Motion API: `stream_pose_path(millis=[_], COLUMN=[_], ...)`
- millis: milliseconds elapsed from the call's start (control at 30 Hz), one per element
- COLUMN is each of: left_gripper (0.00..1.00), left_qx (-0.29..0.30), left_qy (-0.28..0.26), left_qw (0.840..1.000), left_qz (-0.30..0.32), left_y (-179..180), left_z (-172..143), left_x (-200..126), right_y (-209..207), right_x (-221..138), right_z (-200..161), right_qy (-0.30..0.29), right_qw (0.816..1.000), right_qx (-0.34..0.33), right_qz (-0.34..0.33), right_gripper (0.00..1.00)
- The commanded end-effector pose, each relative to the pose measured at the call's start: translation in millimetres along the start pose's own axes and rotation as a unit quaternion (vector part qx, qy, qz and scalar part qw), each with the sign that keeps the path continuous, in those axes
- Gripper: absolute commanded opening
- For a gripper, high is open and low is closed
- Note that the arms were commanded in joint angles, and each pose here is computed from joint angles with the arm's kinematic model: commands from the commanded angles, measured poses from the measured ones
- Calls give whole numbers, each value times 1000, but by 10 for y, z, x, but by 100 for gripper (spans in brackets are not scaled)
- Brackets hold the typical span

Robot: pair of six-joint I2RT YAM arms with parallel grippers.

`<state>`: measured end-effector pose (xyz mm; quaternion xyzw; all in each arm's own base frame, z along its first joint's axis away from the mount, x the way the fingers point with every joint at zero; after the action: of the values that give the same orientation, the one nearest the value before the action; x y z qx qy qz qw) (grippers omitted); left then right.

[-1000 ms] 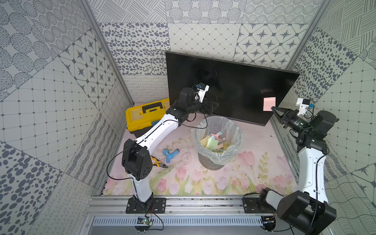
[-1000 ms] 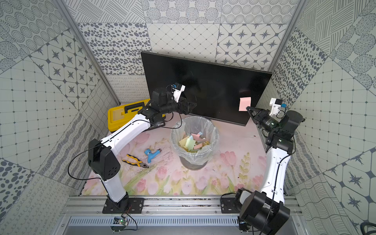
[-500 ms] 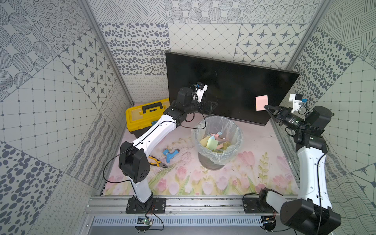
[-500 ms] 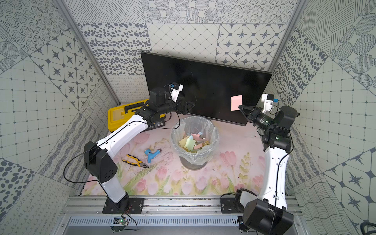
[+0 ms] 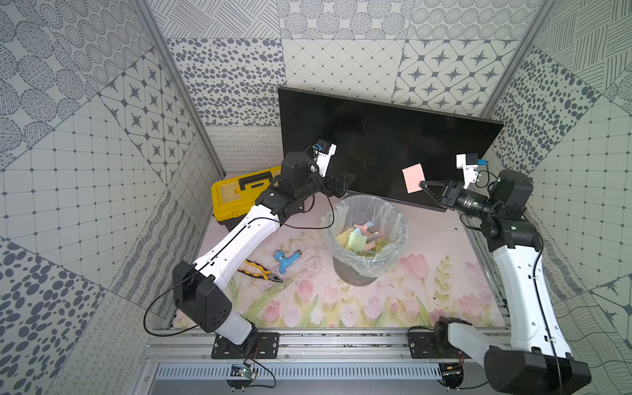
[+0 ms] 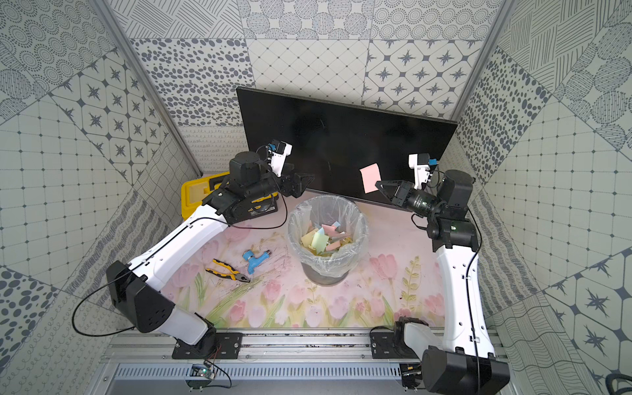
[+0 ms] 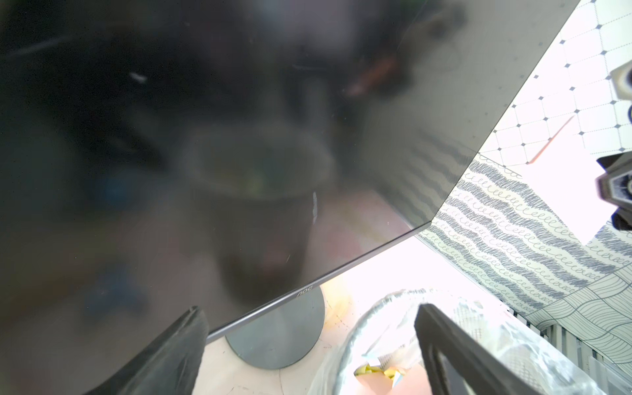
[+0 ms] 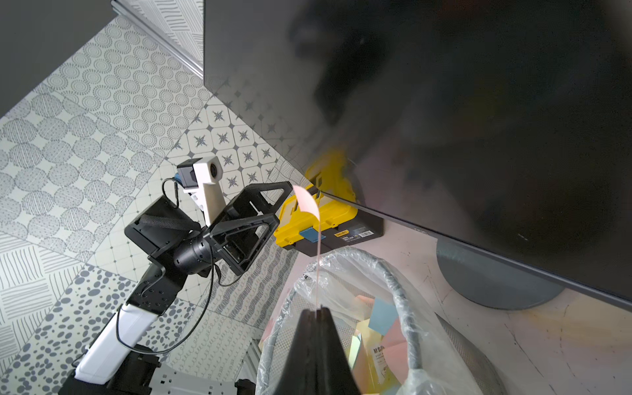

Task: Remove the sticky note from the monitor
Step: Place the sticky note in the trash bin.

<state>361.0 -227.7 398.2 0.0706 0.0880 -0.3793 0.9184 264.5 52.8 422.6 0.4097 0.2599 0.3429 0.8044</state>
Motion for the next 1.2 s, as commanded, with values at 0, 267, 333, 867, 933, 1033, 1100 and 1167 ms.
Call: stream_pose_path(millis=[0,267,333,867,933,1033,1100,1167], left_gripper=[99,100,99,92,90,85,82,79], left_qx=[3,0,-7,-107,-119,-142,-154,-160], left_qy=[20,56,69,131,137,137,135,139], left_qw=[1000,998,998,983,980,975,972,970], left_qz=[19,12,6,-69,-85,-106,-115,-120], left_y=[19,-32,-56,-109,-132,-163,-172,-171], left_z=[-86,-250,-280,-539,-582,-593,-600,-623], left_x=[-249,-555,-614,-653,-616,-575,-545,-510], right_y=[58,189,219,114,96,59,9,-29], right_x=[65,236,278,665,697,728,772,834], right_z=[-10,-123,-164,-718,-770,-849,-895,-932], right_qy=[7,41,55,225,237,254,269,281], right_qw=[999,994,991,937,933,921,910,903], right_qx=[-44,-96,-111,-196,-198,-215,-225,-229], right_qz=[-13,-36,-46,-180,-183,-205,-222,-231], right_gripper=[0,0,0,0,0,0,0,0])
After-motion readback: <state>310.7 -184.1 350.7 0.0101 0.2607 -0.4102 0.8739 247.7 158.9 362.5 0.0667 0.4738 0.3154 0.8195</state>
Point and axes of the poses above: each gripper's point midway between its finger pads, its own x axis out along the fingers, its own y axis along the line the jaws close on, z = x × y, the point moved 7 cm from there along -x, back along the fingers, and after that the axes turned 13 degrees about x, right-handed, at the moved point
